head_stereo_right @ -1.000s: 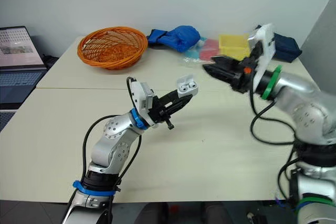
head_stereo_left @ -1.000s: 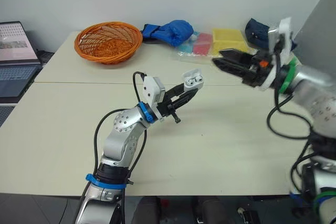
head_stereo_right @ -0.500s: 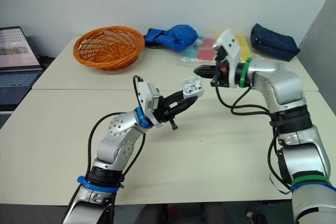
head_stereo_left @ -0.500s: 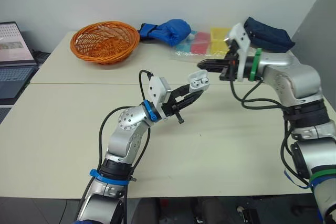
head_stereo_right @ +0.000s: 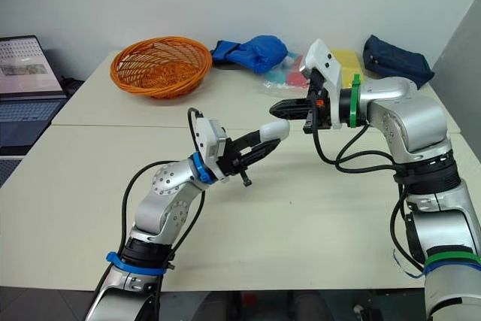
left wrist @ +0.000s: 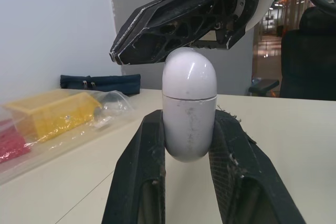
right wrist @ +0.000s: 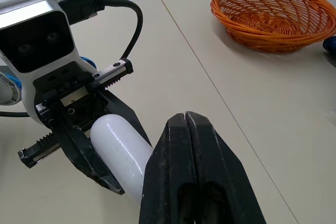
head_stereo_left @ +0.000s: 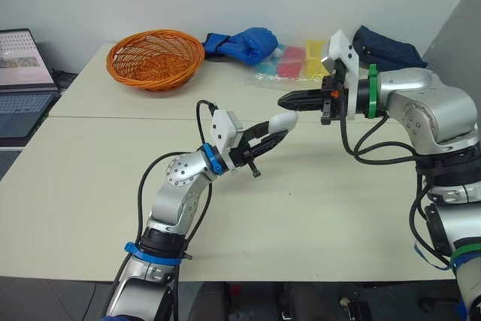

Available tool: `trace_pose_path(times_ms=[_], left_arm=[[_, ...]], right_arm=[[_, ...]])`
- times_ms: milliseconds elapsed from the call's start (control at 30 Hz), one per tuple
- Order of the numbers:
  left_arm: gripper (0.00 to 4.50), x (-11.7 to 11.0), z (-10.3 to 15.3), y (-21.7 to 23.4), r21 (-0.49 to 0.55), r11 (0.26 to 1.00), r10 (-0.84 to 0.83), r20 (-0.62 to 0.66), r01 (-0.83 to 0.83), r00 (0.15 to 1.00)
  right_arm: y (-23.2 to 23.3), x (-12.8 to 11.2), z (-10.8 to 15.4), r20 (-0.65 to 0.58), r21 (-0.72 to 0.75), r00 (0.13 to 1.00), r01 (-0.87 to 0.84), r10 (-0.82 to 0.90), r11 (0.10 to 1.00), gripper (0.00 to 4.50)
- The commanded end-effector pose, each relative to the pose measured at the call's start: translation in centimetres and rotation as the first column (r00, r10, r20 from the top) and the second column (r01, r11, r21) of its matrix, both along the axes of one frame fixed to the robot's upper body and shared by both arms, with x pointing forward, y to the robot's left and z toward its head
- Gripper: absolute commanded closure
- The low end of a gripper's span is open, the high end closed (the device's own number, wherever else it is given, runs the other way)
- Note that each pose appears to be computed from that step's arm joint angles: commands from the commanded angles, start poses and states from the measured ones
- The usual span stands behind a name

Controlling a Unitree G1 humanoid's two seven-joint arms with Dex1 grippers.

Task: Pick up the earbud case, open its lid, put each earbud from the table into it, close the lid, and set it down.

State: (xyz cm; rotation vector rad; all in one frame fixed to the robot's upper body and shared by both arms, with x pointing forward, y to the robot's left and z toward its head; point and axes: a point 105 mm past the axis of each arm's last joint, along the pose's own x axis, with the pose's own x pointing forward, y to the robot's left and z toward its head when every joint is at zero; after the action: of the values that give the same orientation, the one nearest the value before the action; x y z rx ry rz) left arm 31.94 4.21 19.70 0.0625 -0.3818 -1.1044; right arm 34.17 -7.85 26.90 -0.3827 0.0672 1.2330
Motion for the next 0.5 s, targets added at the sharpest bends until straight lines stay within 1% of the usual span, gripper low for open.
trace_pose_path(times_ms=[33,133,200,300,367,400,433,467,500], left_arm=[[3.76,0.1,1.9,0.0,-0.048,0.999,0.013,0.04,-0.011,0.999],[3.76,0.2,1.9,-0.1,-0.039,0.999,0.006,0.044,-0.004,0.999],[3.76,0.2,1.8,0.0,-0.03,1.0,0.002,0.043,-0.001,0.999],[3.76,0.7,2.4,0.1,-0.035,0.999,-0.015,-0.032,0.014,0.999],[3.76,0.9,2.3,0.1,-0.021,0.999,-0.039,-0.092,0.038,0.995],[3.76,1.1,2.0,0.3,0.005,0.998,-0.056,-0.136,0.058,0.989],[3.76,1.3,1.4,0.5,0.039,0.995,-0.079,-0.21,0.089,0.974],[3.76,1.3,1.1,0.6,0.059,0.992,-0.092,-0.262,0.111,0.961],[3.76,1.6,0.8,1.1,0.066,0.99,-0.096,-0.34,0.125,0.936]], right_arm=[[0.3,-0.7,0.6,0.101,-0.016,0.995,-0.015,0.016,1.0,4.48],[0.2,-0.6,0.2,0.139,-0.004,0.99,0.021,-0.02,1.0,4.48],[-0.3,-0.3,0.5,0.169,0.024,0.984,0.051,-0.055,0.998,4.48],[-2.4,-0.3,3.2,0.255,0.169,0.961,0.062,-0.105,0.984,4.48],[-3.1,-0.6,3.9,0.278,0.216,0.954,0.055,-0.115,0.975,4.48],[-3.3,-1.1,3.8,0.269,0.227,0.958,0.042,-0.104,0.973,4.32],[-3.7,-1.9,3.2,0.273,0.205,0.959,0.021,-0.077,0.979,4.11],[-3.9,-2.5,2.6,0.275,0.185,0.96,0.005,-0.057,0.983,3.87],[-4.2,-3.2,1.8,0.265,0.166,0.963,-0.007,-0.038,0.986,3.54]])
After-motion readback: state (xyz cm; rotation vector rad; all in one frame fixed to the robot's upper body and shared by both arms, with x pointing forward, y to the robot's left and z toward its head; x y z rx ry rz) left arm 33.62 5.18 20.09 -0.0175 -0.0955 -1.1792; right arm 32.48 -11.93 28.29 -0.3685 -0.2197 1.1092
